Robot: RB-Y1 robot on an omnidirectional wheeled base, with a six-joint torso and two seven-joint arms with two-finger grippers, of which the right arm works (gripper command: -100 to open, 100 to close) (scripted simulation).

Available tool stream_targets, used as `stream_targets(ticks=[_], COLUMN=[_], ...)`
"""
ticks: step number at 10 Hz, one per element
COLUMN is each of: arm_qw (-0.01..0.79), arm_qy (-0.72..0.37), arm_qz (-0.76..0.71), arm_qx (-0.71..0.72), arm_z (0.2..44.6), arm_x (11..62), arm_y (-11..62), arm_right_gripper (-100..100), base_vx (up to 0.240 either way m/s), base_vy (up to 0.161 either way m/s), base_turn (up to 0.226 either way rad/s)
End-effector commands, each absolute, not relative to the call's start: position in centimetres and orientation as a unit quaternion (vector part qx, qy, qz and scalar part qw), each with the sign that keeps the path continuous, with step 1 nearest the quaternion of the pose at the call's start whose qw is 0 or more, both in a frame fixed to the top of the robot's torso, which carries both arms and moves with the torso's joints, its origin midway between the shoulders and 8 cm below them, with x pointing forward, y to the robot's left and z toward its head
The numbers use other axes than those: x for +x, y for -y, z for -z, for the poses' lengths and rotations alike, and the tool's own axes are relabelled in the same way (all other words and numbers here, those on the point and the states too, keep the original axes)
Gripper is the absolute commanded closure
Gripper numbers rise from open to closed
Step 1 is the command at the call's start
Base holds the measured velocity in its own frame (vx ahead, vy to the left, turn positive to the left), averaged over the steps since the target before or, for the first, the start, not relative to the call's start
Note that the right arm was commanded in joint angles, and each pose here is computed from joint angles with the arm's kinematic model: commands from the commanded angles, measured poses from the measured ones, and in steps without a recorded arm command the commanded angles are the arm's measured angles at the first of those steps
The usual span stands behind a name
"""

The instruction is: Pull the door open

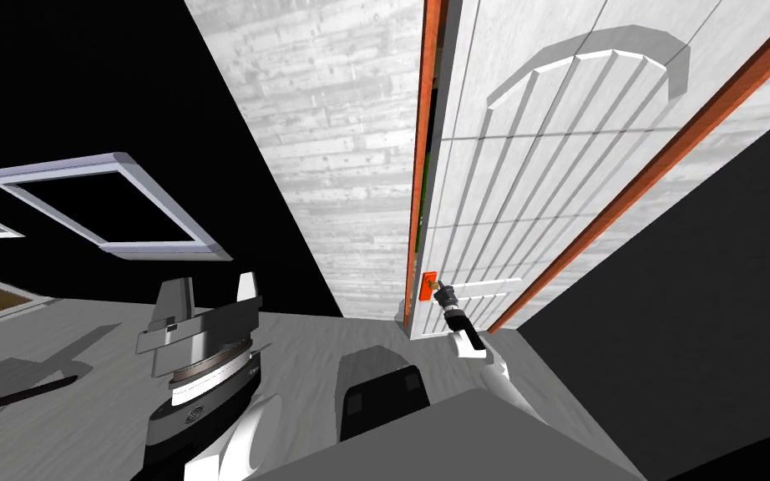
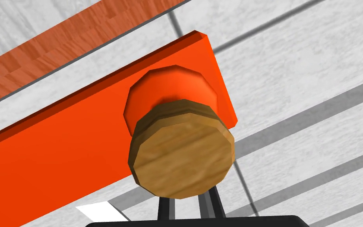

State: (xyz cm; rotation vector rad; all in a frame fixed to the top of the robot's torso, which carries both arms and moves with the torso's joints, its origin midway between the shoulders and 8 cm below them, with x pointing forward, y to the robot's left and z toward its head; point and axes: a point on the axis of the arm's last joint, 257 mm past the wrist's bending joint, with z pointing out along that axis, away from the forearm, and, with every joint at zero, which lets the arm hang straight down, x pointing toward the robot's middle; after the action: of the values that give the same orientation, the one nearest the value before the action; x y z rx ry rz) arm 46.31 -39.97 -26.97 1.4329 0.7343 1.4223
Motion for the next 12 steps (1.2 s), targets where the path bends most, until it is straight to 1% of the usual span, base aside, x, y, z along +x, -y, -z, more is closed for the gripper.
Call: stream_targets(ticks=[1, 2, 5, 6, 8, 11, 12], arm_qw=[0.461, 0.461, 0.402, 0.396, 0.374, 0.329, 0.329], arm_qy=[-0.276, -0.276, -0.214, -0.207, -0.182, -0.131, -0.131], arm_qz=[-0.612, -0.612, -0.644, -0.628, -0.639, -0.658, -0.658], arm_qx=[0.58, 0.58, 0.615, 0.637, 0.647, 0.665, 0.665], arm_z=[25.2, 25.2, 25.8, 27.6, 27.7, 28.1, 28.1], arm_x=[47.1, 47.1, 47.3, 46.3, 46.2, 45.9, 45.9], arm_y=[38.5, 38.5, 38.5, 39.6, 39.4, 38.9, 38.9], arm_right_gripper=[100, 100, 100, -100, -100, -100, -100], base_vx=[-0.062, -0.022, -0.077, -0.087, -0.08, -0.104, -0.058], base_vy=[-0.033, -0.016, -0.042, -0.076, -0.041, -0.02, -0.004], base_turn=[0.092, 0.0, 0.128, 0.063, 0.003, 0.064, 0.09])
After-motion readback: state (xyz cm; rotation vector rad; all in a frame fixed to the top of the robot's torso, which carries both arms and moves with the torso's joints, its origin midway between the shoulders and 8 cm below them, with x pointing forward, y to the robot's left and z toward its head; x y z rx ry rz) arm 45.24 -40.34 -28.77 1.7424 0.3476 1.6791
